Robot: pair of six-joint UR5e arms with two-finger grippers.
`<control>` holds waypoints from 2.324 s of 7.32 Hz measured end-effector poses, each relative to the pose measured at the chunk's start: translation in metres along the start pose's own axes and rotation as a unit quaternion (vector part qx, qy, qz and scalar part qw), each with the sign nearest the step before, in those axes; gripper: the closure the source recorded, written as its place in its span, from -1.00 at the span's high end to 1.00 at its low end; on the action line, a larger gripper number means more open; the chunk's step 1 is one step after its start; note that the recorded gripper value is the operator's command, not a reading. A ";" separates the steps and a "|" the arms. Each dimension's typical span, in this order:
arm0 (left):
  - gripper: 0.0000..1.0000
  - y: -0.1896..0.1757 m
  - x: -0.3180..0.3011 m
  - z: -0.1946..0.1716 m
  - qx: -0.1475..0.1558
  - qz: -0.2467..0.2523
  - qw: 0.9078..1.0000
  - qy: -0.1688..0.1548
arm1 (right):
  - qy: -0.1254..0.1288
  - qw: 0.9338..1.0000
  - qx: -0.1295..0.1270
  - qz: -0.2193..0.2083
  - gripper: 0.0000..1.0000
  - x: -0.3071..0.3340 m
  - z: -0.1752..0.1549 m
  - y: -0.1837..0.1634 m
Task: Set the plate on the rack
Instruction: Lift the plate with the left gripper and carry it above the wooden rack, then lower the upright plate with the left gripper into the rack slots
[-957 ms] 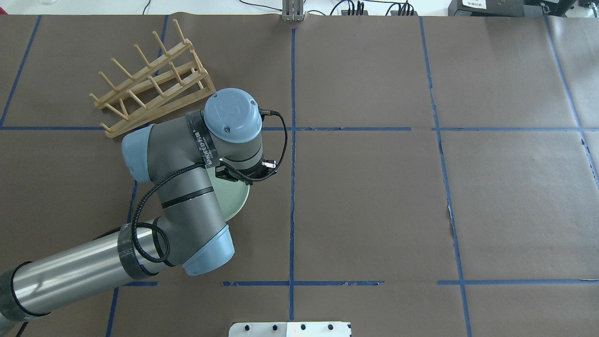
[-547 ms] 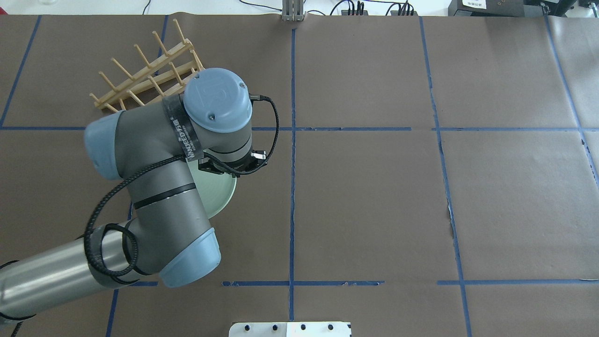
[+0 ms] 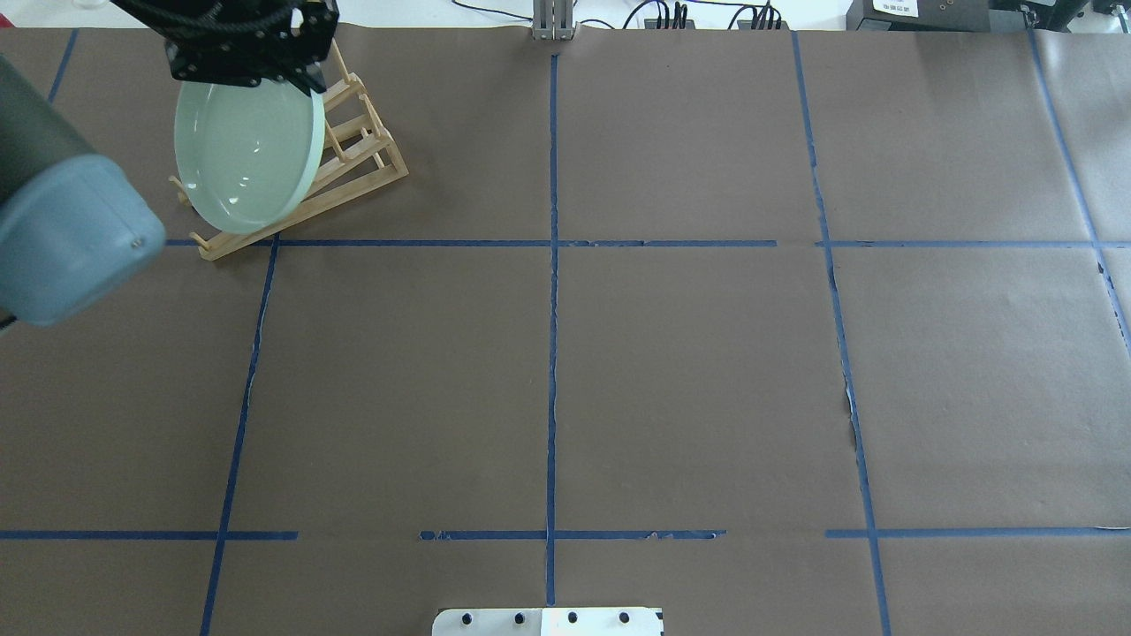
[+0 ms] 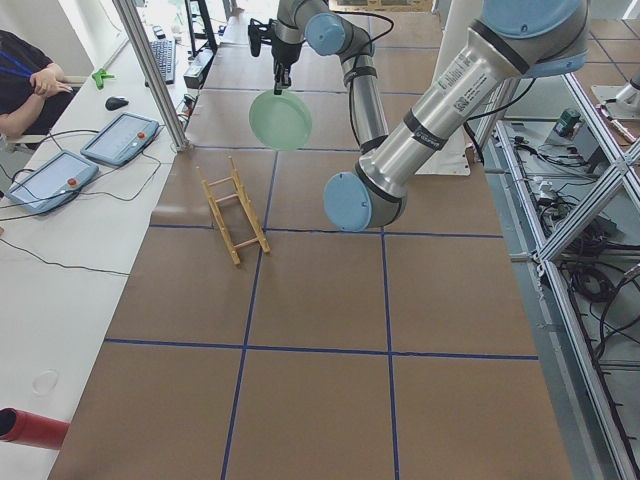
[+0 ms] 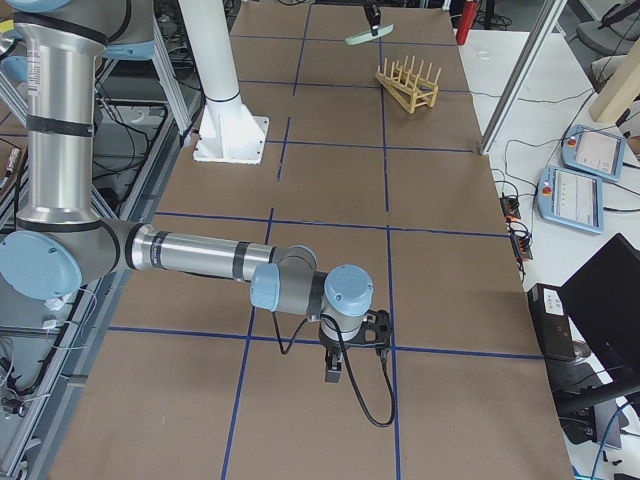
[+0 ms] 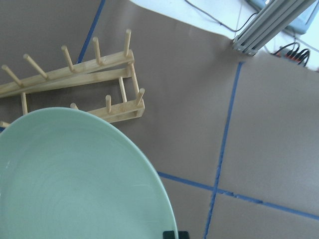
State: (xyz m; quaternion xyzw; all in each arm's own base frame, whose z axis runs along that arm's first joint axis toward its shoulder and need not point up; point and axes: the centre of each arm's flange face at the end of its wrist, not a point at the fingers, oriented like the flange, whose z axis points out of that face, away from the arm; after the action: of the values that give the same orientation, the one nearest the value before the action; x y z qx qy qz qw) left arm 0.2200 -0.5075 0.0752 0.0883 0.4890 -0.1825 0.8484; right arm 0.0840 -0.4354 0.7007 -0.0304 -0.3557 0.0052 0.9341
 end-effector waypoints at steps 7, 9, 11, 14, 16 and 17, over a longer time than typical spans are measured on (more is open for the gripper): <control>-1.00 0.006 -0.184 0.003 0.049 -0.074 0.931 0.353 | 0.000 1.000 0.000 0.000 1.00 0.000 0.000 0.000; -1.00 -0.011 -0.211 0.033 0.073 -0.083 0.905 0.410 | 0.000 1.000 0.000 0.000 1.00 0.000 0.000 0.000; -1.00 -0.045 -0.199 0.059 0.119 -0.092 0.882 0.447 | 0.000 1.000 0.000 0.000 1.00 0.000 0.000 0.000; -1.00 -0.075 -0.182 0.107 0.166 -0.123 0.859 0.468 | 0.000 1.000 0.000 0.000 1.00 0.000 0.000 0.000; -1.00 -0.083 -0.181 0.136 0.175 -0.134 0.859 0.462 | 0.000 1.000 0.000 -0.001 1.00 0.000 0.000 0.000; -1.00 -0.083 -0.182 0.144 0.174 -0.136 0.861 0.458 | 0.000 1.000 0.000 -0.001 1.00 0.000 0.000 0.000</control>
State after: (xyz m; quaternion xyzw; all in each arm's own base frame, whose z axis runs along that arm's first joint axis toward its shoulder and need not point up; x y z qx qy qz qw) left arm 0.2190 -0.5903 0.3072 0.2413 0.7898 -0.3170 0.4663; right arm 0.0840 -0.4353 0.7010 -0.0302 -0.3557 0.0045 0.9341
